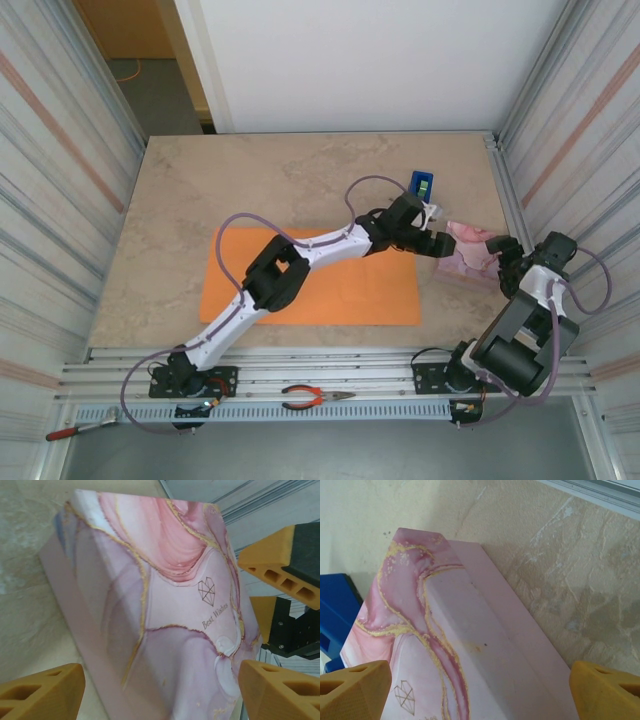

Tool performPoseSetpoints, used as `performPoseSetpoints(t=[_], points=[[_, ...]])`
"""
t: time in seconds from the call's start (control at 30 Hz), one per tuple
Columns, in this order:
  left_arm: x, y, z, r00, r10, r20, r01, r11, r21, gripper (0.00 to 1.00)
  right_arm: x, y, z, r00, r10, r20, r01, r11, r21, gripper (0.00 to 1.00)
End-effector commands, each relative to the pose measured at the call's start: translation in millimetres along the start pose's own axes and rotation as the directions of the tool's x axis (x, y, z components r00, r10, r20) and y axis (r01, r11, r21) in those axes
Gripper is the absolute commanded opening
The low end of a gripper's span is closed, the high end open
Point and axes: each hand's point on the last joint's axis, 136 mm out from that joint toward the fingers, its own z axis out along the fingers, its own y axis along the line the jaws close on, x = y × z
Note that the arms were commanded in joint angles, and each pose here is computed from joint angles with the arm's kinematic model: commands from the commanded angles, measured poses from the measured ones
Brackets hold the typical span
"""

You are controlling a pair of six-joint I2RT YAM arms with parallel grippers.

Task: Wrap the gift box in paper
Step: Pick up the gift box from the middle-right of the table.

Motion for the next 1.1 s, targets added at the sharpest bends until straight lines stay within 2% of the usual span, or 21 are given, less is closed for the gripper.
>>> performPoseSetpoints(t=[0.0, 0.17, 0.3, 0.6, 0.9, 1.07], points=[[4.0, -6.7, 6.6, 1.0, -0.009, -0.021, 0.009, 1.0, 0.009, 0.8, 5.2, -5.2, 8.3, 1.0, 0.001, -0.023, -0.001, 1.0, -0.001, 0.88], [13.1, 1.5, 14.4, 0.999, -0.019, -0.042, 0.019, 1.0, -0.002, 0.78, 11.6, -5.7, 15.2, 0.999, 0.003, -0.049, -0.003, 1.0, -0.001, 0.82], [17.5, 2.2, 20.4, 0.998, -0.023, -0.058, 0.023, 1.0, 0.01, 0.74, 20.8, -5.0, 19.8, 0.997, 0.003, -0.074, -0.004, 1.0, -0.009, 0.72], [15.6, -27.1, 12.7, 0.995, 0.049, -0.083, -0.039, 0.993, 0.11, 0.62, 36.4, 10.6, 7.0, 0.995, -0.007, -0.099, -0.002, 0.996, -0.086, 0.53], [-4.2, -90.7, -36.9, 0.99, 0.138, -0.037, -0.127, 0.966, 0.227, 0.61, 70.2, 59.9, -39.2, 0.988, -0.139, -0.072, 0.123, 0.973, -0.195, 0.52], [-7.1, -114.8, -72.6, 0.986, 0.164, 0.003, -0.159, 0.955, 0.25, 0.61, 90.0, 83.9, -61.6, 0.98, -0.193, -0.049, 0.176, 0.955, -0.24, 0.52]])
